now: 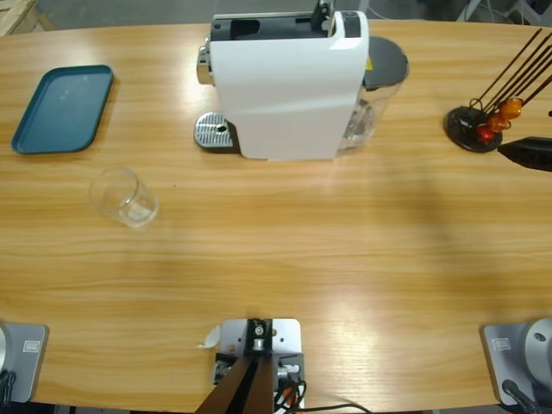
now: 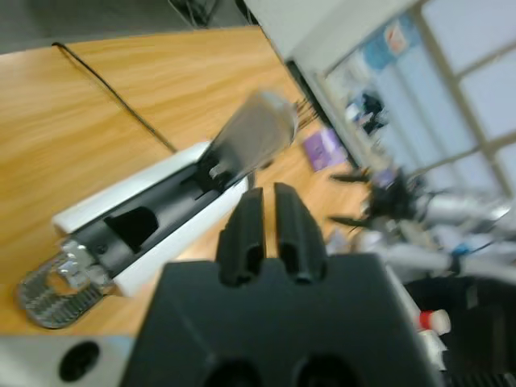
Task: Pour coffee
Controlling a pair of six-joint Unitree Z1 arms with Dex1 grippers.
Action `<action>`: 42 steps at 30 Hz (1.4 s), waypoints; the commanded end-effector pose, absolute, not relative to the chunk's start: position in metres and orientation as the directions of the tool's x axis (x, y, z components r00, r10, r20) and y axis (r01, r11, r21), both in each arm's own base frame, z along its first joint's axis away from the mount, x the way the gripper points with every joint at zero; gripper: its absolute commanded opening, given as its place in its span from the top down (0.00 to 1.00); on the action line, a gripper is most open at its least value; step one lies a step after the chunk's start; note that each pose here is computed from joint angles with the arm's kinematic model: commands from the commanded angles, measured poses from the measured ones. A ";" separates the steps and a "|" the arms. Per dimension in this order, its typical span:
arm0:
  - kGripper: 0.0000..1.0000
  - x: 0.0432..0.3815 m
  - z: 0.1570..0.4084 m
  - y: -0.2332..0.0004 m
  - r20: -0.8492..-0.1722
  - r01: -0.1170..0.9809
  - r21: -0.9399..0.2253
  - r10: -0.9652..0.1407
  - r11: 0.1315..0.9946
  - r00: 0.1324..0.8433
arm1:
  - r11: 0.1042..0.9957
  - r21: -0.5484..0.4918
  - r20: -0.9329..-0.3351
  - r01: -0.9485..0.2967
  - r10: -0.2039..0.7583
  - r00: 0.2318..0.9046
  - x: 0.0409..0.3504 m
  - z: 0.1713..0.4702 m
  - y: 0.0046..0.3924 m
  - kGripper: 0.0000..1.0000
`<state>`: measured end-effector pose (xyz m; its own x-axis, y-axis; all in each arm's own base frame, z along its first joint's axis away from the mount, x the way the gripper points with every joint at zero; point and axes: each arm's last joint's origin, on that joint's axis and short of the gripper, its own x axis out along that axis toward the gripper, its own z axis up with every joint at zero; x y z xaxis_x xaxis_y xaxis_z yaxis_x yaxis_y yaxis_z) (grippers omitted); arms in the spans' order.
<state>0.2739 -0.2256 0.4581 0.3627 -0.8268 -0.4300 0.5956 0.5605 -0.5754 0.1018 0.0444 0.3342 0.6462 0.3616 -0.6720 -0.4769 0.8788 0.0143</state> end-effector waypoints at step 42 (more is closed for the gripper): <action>0.01 0.145 0.366 -0.130 -0.781 0.798 0.093 -0.453 0.596 0.429 | 0.993 -0.109 -0.726 0.033 -0.102 0.680 0.224 0.226 0.006 1.00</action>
<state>0.1489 -0.1327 0.3795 0.4585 -0.4849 -0.7448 0.7938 0.6003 0.0978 0.2269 0.0089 0.2384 0.7100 -0.0933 -0.6980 0.0398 0.9949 -0.0926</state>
